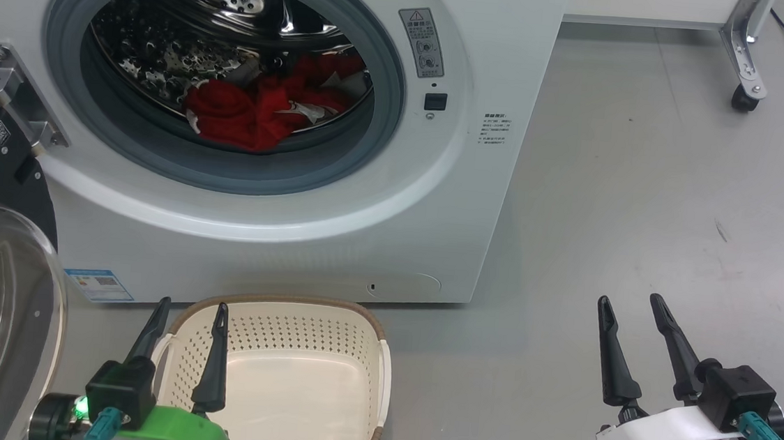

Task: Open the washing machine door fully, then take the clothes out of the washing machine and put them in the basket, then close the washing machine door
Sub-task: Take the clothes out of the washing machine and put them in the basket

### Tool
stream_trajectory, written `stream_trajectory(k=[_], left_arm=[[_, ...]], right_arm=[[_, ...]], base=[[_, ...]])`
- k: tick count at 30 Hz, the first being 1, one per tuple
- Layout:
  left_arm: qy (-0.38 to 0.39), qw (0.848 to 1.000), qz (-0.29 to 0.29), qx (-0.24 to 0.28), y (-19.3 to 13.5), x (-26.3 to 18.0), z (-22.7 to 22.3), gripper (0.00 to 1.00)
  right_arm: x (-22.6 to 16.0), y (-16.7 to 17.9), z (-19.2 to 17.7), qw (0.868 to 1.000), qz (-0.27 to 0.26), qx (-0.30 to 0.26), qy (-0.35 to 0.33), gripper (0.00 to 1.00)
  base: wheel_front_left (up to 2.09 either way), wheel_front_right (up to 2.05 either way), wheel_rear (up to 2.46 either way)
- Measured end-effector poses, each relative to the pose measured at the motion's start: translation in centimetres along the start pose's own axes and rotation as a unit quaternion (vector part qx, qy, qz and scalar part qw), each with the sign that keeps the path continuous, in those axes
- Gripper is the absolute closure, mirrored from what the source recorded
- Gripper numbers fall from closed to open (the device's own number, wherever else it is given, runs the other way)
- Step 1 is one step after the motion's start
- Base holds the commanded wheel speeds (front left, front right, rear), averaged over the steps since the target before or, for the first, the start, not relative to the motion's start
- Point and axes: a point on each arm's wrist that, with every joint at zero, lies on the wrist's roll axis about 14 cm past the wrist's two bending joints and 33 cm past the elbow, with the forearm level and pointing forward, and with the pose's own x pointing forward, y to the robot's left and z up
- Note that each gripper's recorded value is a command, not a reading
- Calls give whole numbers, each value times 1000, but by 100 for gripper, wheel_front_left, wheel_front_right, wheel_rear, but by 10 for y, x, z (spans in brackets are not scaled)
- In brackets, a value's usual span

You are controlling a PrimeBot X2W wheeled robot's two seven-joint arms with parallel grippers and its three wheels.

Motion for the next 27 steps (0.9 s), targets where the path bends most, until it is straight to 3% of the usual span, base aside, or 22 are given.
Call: stream_trajectory(k=[12, 27], left_arm=[[17, 1000, -10, -10, -5, 7, -10, 0], [100, 993, -48, -40, -19, 56, -53, 0]], right_arm=[[5, 0, -9, 1000, 1, 3, 13, 0], [33, 1, -23, 1000, 12, 5, 27, 0]], base=[[0, 0, 0], [0, 0, 0]])
